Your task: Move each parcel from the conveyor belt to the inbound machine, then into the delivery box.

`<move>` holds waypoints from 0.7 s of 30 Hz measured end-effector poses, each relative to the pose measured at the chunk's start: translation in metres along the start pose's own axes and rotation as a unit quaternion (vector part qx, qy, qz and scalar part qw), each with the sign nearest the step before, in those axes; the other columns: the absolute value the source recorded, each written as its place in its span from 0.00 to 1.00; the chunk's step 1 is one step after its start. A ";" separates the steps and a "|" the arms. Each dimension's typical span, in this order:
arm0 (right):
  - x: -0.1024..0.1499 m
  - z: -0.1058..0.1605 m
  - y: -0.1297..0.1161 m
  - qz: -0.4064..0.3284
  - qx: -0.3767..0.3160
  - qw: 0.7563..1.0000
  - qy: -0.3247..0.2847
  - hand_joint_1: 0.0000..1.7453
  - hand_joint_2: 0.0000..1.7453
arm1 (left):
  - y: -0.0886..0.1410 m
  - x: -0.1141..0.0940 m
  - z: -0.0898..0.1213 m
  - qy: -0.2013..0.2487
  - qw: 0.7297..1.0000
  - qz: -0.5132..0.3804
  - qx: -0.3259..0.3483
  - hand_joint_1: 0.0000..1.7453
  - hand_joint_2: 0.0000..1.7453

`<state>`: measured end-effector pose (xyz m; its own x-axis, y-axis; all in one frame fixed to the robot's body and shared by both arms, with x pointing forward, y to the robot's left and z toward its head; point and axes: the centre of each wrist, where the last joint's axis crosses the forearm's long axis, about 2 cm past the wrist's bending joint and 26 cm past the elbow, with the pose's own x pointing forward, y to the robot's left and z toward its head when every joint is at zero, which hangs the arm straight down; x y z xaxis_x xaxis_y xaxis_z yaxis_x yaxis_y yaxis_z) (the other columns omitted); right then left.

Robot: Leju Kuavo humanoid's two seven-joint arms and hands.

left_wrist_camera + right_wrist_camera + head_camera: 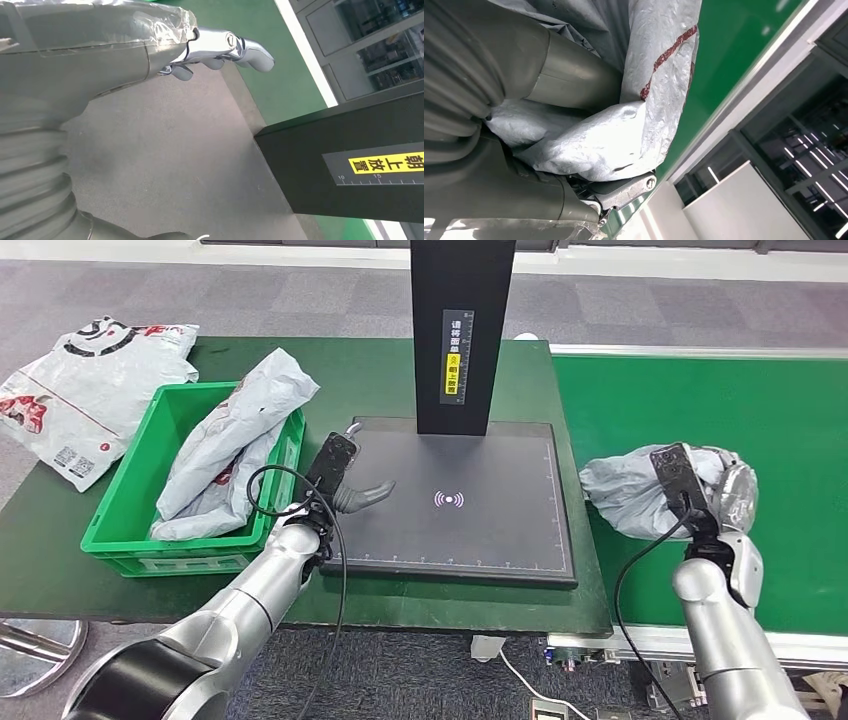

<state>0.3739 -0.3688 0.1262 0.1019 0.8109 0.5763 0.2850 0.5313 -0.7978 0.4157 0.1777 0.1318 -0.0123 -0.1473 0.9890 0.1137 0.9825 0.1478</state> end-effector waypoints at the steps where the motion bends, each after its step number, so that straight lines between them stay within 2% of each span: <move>1: 0.000 0.000 0.000 0.000 -0.001 1.000 0.000 1.00 1.00 | 0.000 0.000 0.000 0.000 1.000 0.000 0.000 0.00 1.00; 14: 0.002 0.000 -0.003 -0.007 -0.014 1.000 -0.019 1.00 1.00 | 0.001 0.000 0.000 0.000 1.000 -0.005 0.011 0.00 1.00; 17: 0.012 -0.006 -0.012 -0.018 -0.040 0.998 -0.040 1.00 1.00 | 0.005 -0.001 0.000 -0.003 1.000 -0.014 0.023 0.00 1.00; 21: 0.032 -0.024 -0.039 -0.037 -0.077 0.994 -0.068 1.00 1.00 | 0.010 -0.004 0.000 -0.004 0.999 -0.020 0.032 0.00 1.00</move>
<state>0.3887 -0.3697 0.1798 -0.0519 0.8017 0.5955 0.4307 0.5559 -0.7109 0.4168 0.1883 0.1299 -0.0236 -0.1853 0.9824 0.0486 0.9813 0.1863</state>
